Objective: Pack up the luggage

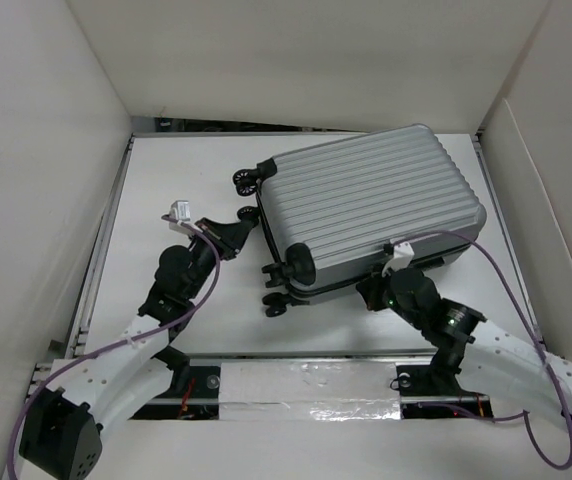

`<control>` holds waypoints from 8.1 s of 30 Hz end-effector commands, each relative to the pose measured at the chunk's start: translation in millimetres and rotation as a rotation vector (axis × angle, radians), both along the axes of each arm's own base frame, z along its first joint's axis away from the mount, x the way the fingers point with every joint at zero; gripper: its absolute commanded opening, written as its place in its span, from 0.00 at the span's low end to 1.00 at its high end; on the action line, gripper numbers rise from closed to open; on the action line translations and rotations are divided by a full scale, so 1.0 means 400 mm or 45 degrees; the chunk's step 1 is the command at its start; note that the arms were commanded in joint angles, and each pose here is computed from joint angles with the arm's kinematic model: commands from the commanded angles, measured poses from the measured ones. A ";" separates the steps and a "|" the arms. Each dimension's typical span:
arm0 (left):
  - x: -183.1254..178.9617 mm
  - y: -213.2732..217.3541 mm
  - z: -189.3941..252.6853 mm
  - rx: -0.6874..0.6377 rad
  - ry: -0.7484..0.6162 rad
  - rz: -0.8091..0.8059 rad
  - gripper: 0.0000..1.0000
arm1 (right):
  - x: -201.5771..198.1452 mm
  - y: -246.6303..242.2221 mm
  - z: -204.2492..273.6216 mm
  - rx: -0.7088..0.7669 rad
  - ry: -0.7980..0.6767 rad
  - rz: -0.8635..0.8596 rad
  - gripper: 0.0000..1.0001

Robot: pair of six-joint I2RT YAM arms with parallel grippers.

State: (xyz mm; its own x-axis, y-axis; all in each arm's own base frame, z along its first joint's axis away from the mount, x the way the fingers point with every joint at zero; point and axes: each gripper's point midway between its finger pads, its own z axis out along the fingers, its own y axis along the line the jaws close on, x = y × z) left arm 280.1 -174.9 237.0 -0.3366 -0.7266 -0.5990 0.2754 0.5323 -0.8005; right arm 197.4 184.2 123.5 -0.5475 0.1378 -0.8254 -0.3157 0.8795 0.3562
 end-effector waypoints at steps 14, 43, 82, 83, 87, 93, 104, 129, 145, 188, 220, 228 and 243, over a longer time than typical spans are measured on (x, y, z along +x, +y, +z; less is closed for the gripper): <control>-0.072 -0.041 -0.095 0.219 -0.004 -0.175 0.99 | 0.231 0.120 0.143 -0.004 -0.261 0.170 0.00; 0.034 -0.056 0.026 0.131 -0.294 -0.067 0.67 | 0.145 0.054 0.024 -0.044 -0.097 0.201 0.00; -0.098 -0.174 -0.051 0.183 -0.318 -0.591 0.94 | 0.161 -0.062 -0.006 -0.058 -0.035 -0.122 0.00; -0.102 -0.176 -0.047 0.181 -0.336 -0.600 0.94 | 0.160 -0.063 -0.009 -0.062 -0.032 -0.121 0.00; -0.109 -0.197 -0.054 0.223 -0.370 -0.662 0.96 | 0.167 -0.054 -0.004 -0.037 -0.062 -0.111 0.00; -0.089 -0.239 -0.029 0.276 -0.515 -0.701 0.99 | 0.162 -0.040 -0.012 -0.036 -0.040 -0.069 0.00; -0.027 -0.260 0.012 0.464 -0.658 -0.631 0.99 | 0.159 -0.029 -0.021 -0.034 -0.034 -0.035 0.00; -0.018 -0.315 -0.052 0.526 -0.562 -0.776 0.27 | 0.157 -0.033 -0.024 -0.043 -0.048 -0.032 0.00; 0.071 -0.148 -0.034 0.519 -0.391 -0.251 0.00 | 0.174 -0.266 0.009 -0.029 -0.049 -0.505 0.00; 0.011 -0.212 0.054 0.291 -0.428 -0.421 0.00 | 0.124 -0.004 0.056 0.124 -0.073 0.004 0.00; -0.003 -0.248 0.098 0.221 -0.458 -0.483 0.00 | 0.059 0.161 0.060 0.082 -0.110 0.224 0.00; 0.004 -0.246 0.093 0.225 -0.458 -0.481 0.00 | 0.057 0.127 0.012 0.058 -0.063 0.211 0.00; -0.004 -0.249 0.097 0.155 -0.455 -0.529 0.00 | 0.022 0.353 0.125 0.181 -0.147 0.525 0.00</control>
